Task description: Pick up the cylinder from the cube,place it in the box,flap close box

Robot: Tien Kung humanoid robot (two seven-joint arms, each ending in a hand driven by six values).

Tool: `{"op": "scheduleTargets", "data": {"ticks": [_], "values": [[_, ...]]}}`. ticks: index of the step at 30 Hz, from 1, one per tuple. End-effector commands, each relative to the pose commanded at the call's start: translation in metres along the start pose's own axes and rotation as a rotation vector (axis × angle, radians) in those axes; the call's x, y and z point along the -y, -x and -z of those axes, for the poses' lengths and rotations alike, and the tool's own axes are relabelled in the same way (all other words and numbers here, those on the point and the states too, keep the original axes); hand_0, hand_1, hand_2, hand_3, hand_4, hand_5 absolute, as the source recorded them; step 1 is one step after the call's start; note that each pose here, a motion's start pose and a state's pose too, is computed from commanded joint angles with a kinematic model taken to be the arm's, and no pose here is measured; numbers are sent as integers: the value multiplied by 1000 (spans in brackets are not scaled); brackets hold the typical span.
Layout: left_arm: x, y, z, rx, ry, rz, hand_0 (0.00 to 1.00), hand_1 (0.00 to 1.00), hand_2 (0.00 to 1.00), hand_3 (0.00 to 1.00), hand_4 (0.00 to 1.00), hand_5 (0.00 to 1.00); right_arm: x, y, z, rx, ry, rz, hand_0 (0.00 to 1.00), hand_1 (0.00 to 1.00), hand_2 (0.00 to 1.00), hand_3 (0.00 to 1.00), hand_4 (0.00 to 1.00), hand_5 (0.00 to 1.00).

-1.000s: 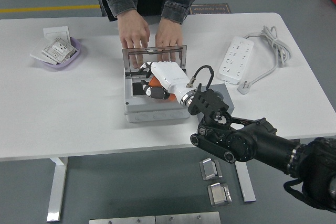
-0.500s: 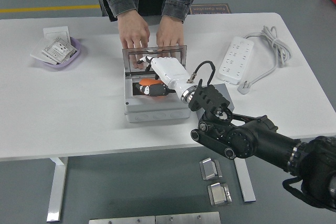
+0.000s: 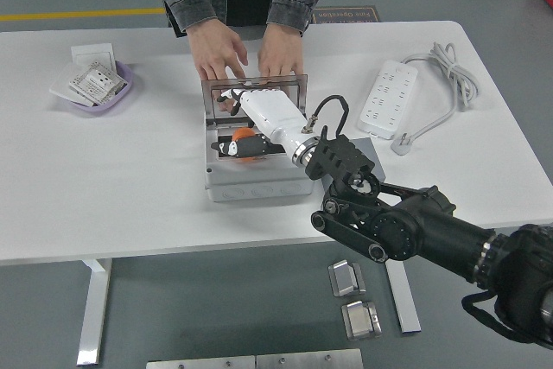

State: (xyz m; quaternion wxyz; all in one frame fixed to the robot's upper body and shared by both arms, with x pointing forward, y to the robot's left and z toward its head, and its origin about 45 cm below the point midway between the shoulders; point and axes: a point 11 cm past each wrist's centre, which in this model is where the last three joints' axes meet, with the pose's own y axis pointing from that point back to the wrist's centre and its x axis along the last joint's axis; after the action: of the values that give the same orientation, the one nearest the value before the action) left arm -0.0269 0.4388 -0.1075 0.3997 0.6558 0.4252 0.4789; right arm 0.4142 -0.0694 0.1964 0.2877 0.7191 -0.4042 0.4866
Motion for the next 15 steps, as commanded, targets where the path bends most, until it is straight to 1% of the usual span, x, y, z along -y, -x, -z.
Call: {"op": "scheduleTargets", "data": {"ticks": [6, 8, 11, 12, 13, 15], "values": [[1, 6, 6, -9, -9, 10, 690, 688, 612, 717, 704, 453, 0, -15, 23, 46, -36, -21, 241, 379, 617, 802, 890, 458], [2, 7, 10, -12, -16, 12, 690, 687, 611, 716, 702, 454, -1, -22, 29, 75, -42, -35, 243, 378, 620, 796, 901, 475], [3, 8, 15, -15, -25, 13, 690, 687, 611, 716, 702, 454, -2, -38, 35, 97, -51, -61, 243, 378, 620, 796, 901, 475], [3, 8, 16, -17, -26, 13, 690, 687, 611, 716, 702, 454, -3, -45, 36, 99, -56, -72, 243, 378, 620, 796, 901, 475], [3, 8, 16, -18, -27, 13, 690, 686, 610, 715, 702, 455, -3, -50, 38, 101, -63, -81, 239, 377, 607, 792, 910, 495], [3, 7, 16, -20, -25, 12, 690, 686, 610, 715, 702, 455, -4, -65, 44, 103, -81, -108, 239, 377, 607, 792, 910, 495]]}}
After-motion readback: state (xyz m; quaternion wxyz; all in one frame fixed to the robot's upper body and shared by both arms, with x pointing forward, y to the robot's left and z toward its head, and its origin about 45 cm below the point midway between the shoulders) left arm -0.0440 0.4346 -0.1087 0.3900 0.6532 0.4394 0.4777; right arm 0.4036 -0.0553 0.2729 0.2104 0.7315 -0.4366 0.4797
